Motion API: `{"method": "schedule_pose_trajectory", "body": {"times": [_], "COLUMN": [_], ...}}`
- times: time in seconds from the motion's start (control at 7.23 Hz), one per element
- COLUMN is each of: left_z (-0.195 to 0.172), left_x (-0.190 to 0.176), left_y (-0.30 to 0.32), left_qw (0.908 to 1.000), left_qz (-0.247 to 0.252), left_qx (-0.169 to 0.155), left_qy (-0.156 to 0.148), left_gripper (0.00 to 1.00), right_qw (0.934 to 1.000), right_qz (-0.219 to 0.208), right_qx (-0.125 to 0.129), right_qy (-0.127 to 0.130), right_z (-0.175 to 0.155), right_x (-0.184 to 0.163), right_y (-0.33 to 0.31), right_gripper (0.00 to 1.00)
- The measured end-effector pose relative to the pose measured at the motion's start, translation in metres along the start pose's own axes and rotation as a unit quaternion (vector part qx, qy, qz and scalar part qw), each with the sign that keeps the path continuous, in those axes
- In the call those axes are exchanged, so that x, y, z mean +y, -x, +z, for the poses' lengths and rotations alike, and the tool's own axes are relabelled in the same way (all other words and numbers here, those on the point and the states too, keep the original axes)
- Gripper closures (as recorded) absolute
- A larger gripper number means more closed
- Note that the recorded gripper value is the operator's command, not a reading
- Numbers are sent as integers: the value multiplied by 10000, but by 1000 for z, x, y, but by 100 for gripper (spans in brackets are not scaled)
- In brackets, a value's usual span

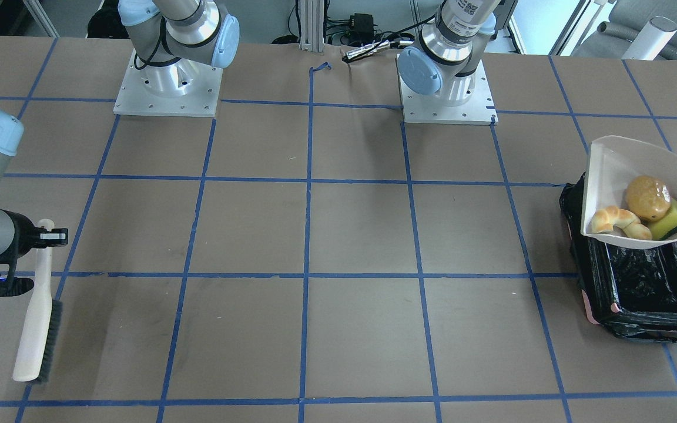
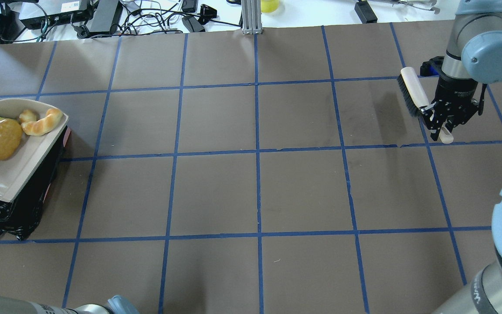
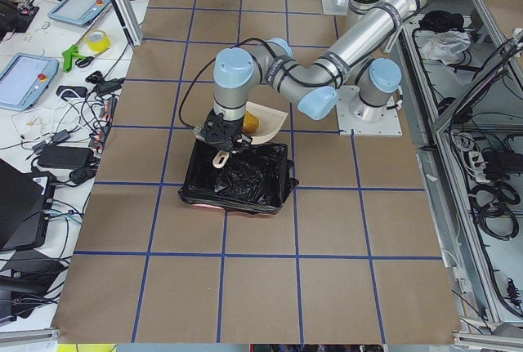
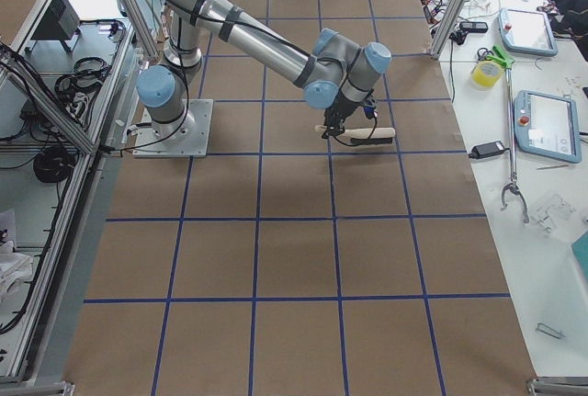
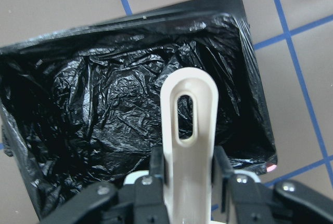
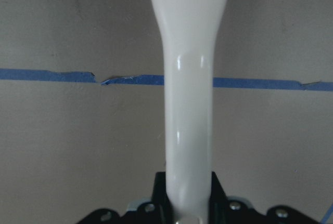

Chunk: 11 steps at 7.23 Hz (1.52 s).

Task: Sweep and dump trash into bin
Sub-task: 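Tilt the dustpan over the bin with the left gripper to dump the trash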

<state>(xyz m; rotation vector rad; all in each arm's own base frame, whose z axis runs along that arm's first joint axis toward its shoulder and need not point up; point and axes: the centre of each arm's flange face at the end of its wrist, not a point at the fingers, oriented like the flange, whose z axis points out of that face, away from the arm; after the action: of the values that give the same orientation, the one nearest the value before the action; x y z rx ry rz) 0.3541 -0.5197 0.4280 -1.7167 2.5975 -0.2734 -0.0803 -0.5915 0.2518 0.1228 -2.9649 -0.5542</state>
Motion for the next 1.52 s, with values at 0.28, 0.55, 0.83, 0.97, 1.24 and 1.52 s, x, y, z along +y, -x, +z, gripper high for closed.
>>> {"method": "schedule_pose_trajectory", "body": {"times": [0.28, 0.55, 0.83, 0.97, 1.24, 1.52], "left_z": [-3, 3, 11, 14, 15, 7], "left_x": [-33, -52, -64, -69, -75, -71], "left_y": [3, -1, -3, -4, -6, -10], "left_qw": [9995, 9966, 9924, 9897, 9815, 9652], "left_qz": [261, 632, 892, 1022, 1330, 1748], "left_qx": [27, 82, 82, 95, 129, 177], "left_qy": [-167, -518, -848, -1001, -1372, -1936], "left_gripper": [100, 100, 100, 100, 100, 100], "right_qw": [10000, 10000, 9999, 9999, 9993, 9987], "right_qz": [20, 63, 111, 137, 225, 287], "right_qx": [75, 52, 32, 21, 111, 151], "right_qy": [-13, 14, -16, -48, -267, -403], "right_z": [11, 29, 39, 40, 38, 35], "right_x": [1, 5, 7, 7, 1, -2], "right_y": [-2, -5, -8, -9, -12, -14], "right_gripper": [93, 92, 52, 21, 8, 0]}}
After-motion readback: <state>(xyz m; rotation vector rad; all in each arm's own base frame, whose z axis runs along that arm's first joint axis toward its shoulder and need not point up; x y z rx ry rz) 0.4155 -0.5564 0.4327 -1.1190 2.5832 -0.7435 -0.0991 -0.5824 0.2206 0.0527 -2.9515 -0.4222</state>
